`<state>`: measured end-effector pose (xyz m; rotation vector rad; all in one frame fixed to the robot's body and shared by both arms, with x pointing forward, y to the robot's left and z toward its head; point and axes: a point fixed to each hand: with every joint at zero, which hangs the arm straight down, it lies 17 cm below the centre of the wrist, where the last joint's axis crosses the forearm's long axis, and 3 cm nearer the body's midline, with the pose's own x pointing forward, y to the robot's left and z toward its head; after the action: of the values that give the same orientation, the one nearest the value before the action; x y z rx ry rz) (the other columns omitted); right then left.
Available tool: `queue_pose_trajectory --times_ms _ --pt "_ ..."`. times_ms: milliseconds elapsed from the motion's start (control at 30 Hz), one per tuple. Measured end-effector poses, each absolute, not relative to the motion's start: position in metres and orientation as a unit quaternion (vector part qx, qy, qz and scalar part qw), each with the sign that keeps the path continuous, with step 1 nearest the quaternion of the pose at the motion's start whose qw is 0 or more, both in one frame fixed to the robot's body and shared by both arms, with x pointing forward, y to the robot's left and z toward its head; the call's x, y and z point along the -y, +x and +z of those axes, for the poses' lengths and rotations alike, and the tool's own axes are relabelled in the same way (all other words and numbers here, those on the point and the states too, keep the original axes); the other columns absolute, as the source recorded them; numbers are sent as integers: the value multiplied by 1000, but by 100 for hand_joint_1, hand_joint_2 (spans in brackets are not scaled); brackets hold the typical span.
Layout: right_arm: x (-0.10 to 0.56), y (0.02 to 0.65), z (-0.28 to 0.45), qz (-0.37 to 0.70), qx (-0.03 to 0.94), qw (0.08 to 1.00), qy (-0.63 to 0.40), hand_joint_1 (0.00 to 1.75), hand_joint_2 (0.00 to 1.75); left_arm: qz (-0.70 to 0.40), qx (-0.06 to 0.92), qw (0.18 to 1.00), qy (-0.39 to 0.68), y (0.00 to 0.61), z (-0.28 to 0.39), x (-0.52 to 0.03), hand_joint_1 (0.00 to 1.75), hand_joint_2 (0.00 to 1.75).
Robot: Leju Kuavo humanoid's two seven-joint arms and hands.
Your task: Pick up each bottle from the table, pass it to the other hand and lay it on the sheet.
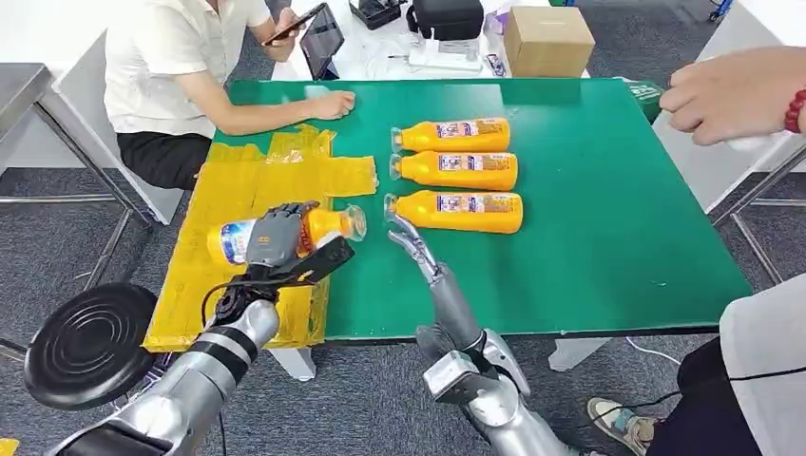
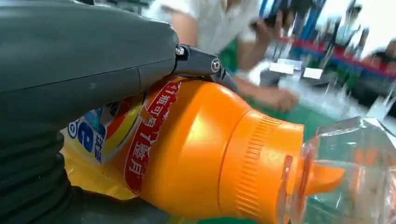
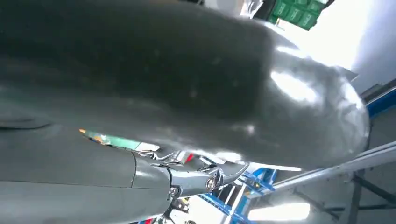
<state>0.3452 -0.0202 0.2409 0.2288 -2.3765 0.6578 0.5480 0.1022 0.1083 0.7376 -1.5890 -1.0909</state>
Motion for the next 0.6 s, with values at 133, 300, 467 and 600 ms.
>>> queue_pose_trajectory --times_ms 133,300,467,600 --pt "14 346 239 252 903 332 100 0 0 -496 581 552 334 562 80 -128 175 175" --pt "10 348 235 247 900 342 110 0 0 -503 562 586 298 564 65 -136 148 175" --pt "9 350 230 236 896 355 120 0 0 -495 567 601 270 566 66 -135 19 175" --pt "9 352 228 229 895 363 124 0 0 -501 551 611 268 562 56 -135 0 175"
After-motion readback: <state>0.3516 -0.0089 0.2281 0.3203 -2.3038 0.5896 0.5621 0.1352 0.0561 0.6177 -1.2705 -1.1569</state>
